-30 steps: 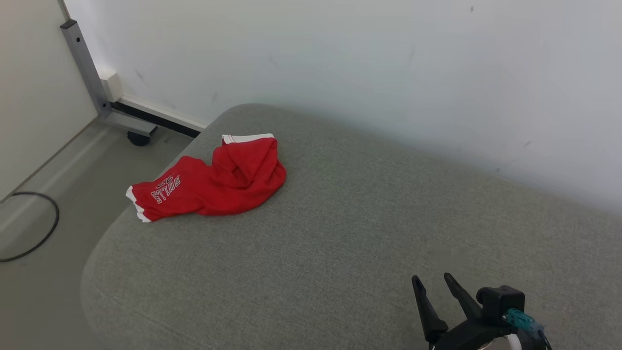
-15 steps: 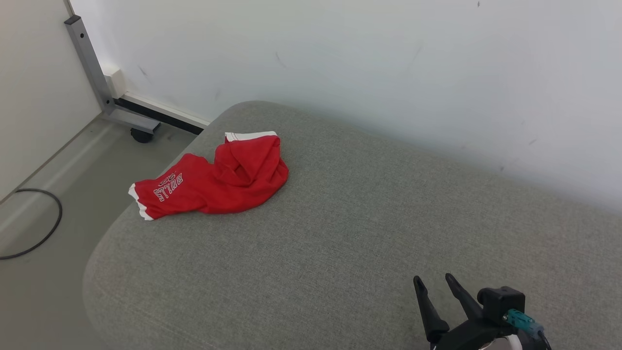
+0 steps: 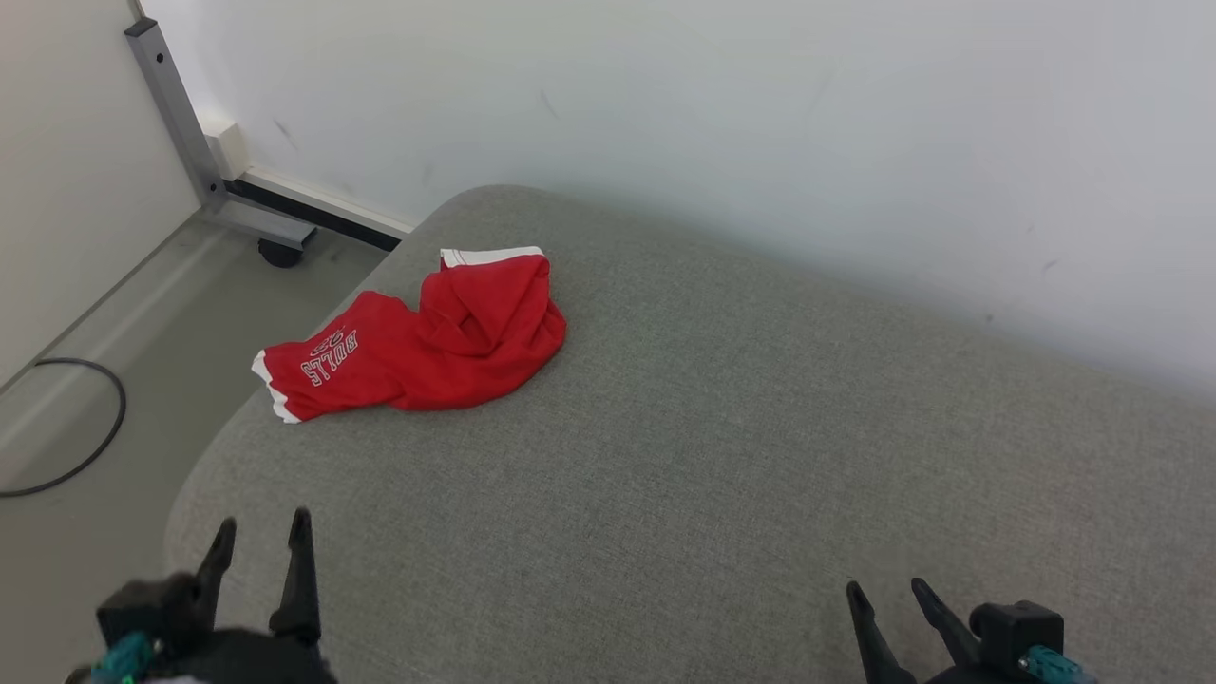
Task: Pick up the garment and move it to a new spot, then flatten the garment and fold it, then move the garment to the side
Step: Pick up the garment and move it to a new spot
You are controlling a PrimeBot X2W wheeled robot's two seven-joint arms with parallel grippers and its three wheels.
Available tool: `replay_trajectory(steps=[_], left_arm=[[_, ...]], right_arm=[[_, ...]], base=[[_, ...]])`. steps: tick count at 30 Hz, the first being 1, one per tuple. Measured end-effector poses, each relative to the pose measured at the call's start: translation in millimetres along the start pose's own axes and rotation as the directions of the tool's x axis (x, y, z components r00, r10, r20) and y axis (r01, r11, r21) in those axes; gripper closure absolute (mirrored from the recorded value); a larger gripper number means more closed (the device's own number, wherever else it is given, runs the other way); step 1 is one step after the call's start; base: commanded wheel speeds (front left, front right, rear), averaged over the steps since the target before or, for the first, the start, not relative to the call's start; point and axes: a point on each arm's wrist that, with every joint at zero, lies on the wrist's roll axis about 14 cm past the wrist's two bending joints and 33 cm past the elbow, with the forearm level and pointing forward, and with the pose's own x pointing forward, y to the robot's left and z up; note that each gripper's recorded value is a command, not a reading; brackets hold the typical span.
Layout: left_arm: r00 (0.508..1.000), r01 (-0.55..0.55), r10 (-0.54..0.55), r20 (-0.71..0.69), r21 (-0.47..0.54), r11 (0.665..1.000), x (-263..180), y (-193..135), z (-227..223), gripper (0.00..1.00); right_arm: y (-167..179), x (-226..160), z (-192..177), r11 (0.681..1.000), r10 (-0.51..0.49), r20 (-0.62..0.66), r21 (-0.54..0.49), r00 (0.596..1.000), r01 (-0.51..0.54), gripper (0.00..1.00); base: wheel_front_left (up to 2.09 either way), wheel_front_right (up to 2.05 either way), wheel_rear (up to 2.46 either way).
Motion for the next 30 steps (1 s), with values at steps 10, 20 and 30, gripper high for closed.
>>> replay_trajectory(steps=[10,20,30], left_arm=[[0.998,0.029,-0.032,-0.06,-0.043,0.999,78,-10,20,0.0],[0.959,0.054,-0.053,-0.28,-0.005,0.999,165,-47,-19,0.0],[0.886,-0.002,0.038,-0.462,0.077,0.997,219,-77,-102,0.0]], right_arm=[[-8,-4,18,0.993,0.023,-0.027,-0.114,0.999,-0.026,0.0],[-71,-20,21,0.986,-0.097,-0.062,-0.144,0.993,0.088,0.0],[-110,-31,-27,0.982,-0.183,-0.185,-0.07,0.966,0.173,0.0]], base=[[0.0,0.0,0.0],[0.0,0.0,0.0],[0.0,0.0,0.0]])
